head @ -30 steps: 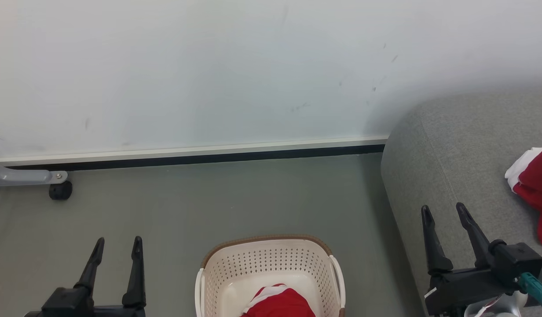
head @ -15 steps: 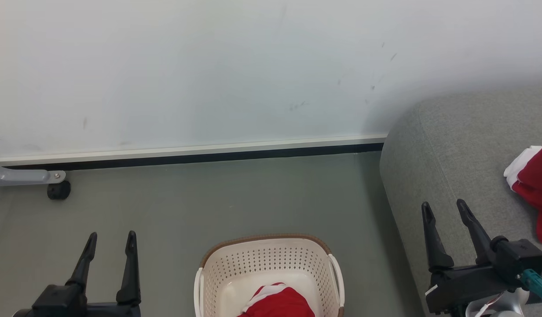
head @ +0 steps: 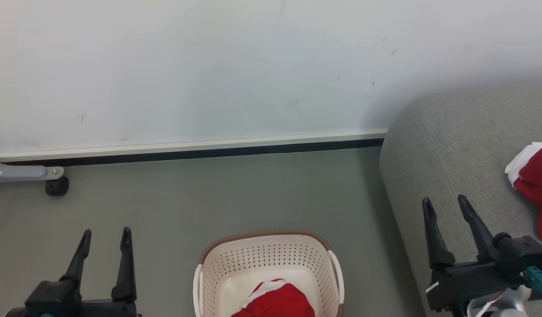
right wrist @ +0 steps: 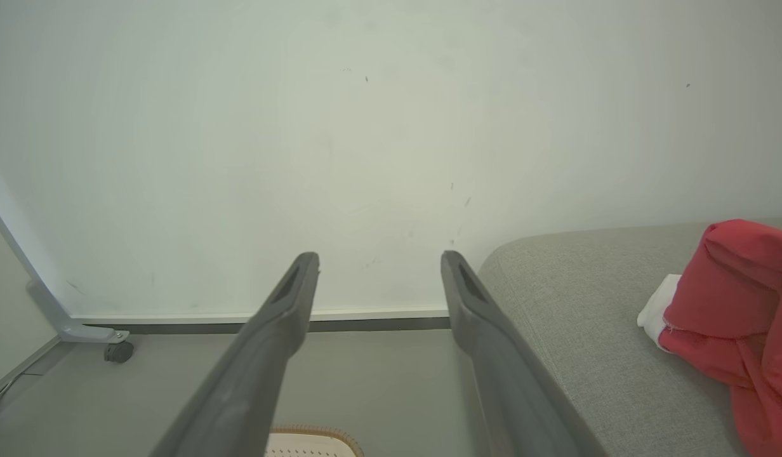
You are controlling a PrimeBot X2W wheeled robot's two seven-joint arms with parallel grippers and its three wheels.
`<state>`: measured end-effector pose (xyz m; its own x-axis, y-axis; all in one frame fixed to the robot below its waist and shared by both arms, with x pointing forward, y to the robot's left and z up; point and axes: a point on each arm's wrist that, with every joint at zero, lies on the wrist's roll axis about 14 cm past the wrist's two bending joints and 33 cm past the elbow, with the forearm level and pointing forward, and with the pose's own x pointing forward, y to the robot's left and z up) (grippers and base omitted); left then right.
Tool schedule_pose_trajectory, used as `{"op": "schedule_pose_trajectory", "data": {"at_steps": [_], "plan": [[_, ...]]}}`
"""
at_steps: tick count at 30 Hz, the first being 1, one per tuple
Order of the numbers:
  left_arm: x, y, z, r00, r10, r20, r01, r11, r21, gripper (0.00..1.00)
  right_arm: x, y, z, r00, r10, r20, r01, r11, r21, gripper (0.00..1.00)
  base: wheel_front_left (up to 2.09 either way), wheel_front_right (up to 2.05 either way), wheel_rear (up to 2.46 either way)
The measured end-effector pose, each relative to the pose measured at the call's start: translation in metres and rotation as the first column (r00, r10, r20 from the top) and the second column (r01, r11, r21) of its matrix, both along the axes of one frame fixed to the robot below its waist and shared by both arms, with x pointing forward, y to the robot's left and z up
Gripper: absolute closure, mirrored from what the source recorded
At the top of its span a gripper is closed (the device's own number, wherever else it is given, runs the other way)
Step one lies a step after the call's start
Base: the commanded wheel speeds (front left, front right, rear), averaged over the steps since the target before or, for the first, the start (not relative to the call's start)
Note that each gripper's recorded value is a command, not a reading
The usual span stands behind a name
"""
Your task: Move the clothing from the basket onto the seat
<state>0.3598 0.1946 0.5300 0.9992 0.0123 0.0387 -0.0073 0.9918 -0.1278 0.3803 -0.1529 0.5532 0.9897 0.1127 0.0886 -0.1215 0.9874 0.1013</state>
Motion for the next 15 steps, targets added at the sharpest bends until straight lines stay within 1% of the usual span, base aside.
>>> {"op": "schedule_pose_trajectory", "data": {"at_steps": [10, 15], "plan": [[0.010, -0.002, -0.013, 0.999, 0.000, -0.051, 0.000, 1.000, 0.001, 0.00, 0.006, 0.002, 0.002, 1.000, 0.002, 0.006, -0.002, 1.000, -0.002, 0.00, 0.00, 0.00, 0.00], [0.025, -0.010, -0.020, 0.997, -0.020, -0.069, 0.020, 1.000, -0.005, 0.00, 0.014, 0.002, 0.005, 1.000, 0.003, 0.014, -0.003, 1.000, 0.000, 0.00, 0.00, 0.00, 0.00]]}}
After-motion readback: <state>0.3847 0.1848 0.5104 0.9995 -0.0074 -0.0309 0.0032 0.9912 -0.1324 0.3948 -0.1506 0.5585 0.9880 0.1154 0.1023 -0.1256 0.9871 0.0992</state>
